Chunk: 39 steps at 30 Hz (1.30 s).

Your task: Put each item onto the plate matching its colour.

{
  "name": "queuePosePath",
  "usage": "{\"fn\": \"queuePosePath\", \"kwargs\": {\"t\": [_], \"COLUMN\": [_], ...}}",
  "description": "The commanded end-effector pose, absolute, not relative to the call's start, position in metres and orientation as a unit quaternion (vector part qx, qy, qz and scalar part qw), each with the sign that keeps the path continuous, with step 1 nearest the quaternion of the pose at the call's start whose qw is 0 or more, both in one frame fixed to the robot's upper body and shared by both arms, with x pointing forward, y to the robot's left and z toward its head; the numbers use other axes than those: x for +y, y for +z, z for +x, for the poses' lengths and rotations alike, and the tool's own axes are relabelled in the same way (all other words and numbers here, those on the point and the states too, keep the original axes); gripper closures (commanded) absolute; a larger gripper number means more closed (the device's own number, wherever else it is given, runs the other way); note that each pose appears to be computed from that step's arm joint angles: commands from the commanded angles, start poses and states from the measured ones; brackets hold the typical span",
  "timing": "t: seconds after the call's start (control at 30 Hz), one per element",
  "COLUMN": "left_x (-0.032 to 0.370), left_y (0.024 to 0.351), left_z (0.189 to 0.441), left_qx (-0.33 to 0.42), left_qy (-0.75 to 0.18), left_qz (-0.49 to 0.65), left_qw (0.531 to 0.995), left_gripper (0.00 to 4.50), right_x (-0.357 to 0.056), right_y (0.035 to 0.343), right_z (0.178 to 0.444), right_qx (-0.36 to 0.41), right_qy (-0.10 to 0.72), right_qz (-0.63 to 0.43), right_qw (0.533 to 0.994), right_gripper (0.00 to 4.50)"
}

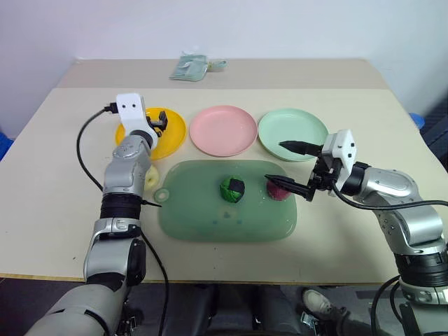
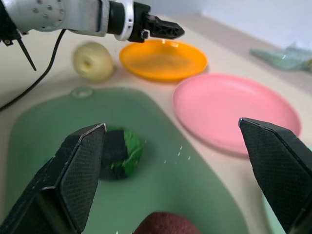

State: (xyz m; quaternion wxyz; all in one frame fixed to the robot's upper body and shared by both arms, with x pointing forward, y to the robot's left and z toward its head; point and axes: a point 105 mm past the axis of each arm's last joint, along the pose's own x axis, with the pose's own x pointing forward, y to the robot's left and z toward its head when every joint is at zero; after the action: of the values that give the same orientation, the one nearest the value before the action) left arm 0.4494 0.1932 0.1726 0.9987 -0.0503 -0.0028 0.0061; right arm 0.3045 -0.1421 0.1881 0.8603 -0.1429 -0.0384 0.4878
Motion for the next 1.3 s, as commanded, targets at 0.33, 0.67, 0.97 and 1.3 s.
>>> {"fn": "queuePosePath", "kwargs": {"t": [0.33,0.67,0.97,1.3], "left_x": [0.178,0.213,0.255,0.254], "left_y": [0.222,0.229,0.185,0.155], "left_z": [0.383,0.307,0.278,0.284], "left_qx": [-0.126,-0.139,-0.048,0.018], "left_qy": [-0.128,-0.119,-0.032,-0.011], "left_qz": [-0.075,-0.065,0.005,0.094], "left_qw": [0.981,0.981,0.998,0.995], "left_gripper": [0.04,0.04,0.04,0.04], "right_x": [-0.14,-0.137,-0.134,-0.128], "right_y": [0.195,0.189,0.184,0.182], "right_z": [0.299,0.302,0.304,0.306], "right_qx": [-0.069,-0.065,-0.056,-0.054], "right_qy": [0.483,0.498,0.515,0.521], "right_qz": [-0.149,-0.138,-0.129,-0.123], "right_qw": [0.86,0.854,0.846,0.843], "right_gripper": [0.0,0.0,0.0,0.0]}}
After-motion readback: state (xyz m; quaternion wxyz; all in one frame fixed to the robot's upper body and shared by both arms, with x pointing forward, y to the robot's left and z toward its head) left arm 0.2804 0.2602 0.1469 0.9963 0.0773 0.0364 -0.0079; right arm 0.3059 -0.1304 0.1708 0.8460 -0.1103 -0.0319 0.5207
